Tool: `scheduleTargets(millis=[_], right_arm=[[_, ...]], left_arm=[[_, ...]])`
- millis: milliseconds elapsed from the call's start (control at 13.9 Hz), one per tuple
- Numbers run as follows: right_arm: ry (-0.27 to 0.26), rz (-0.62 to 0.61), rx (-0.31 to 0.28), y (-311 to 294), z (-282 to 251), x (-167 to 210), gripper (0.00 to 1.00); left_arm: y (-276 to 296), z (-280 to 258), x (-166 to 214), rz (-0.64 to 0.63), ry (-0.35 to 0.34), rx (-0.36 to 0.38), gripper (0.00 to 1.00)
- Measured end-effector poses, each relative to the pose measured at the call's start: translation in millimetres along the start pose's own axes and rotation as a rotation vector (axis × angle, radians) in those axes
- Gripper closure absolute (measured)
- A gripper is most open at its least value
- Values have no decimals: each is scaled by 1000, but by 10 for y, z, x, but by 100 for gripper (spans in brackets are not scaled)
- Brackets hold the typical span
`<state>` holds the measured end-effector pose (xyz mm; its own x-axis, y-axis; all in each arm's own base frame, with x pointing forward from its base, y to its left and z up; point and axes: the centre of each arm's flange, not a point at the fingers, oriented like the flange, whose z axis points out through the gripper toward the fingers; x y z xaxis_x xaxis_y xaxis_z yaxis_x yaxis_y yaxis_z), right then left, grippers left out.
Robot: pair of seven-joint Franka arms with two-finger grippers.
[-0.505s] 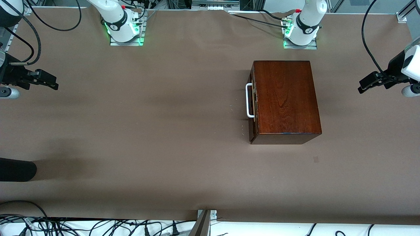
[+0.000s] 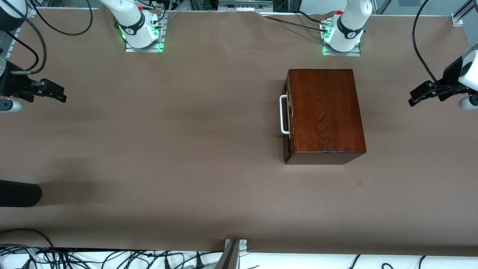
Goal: Open drawer, take yellow block, close drawer
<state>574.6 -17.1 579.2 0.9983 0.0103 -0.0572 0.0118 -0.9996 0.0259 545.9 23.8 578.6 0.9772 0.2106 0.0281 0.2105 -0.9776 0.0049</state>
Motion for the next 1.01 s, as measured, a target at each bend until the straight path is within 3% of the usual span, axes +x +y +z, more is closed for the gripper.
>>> scheduleTargets(millis=[1010], right_arm=[[0,-1,0,-4,0,0,0]], left_arm=[[15,-32,-8,0,-3,0,0]])
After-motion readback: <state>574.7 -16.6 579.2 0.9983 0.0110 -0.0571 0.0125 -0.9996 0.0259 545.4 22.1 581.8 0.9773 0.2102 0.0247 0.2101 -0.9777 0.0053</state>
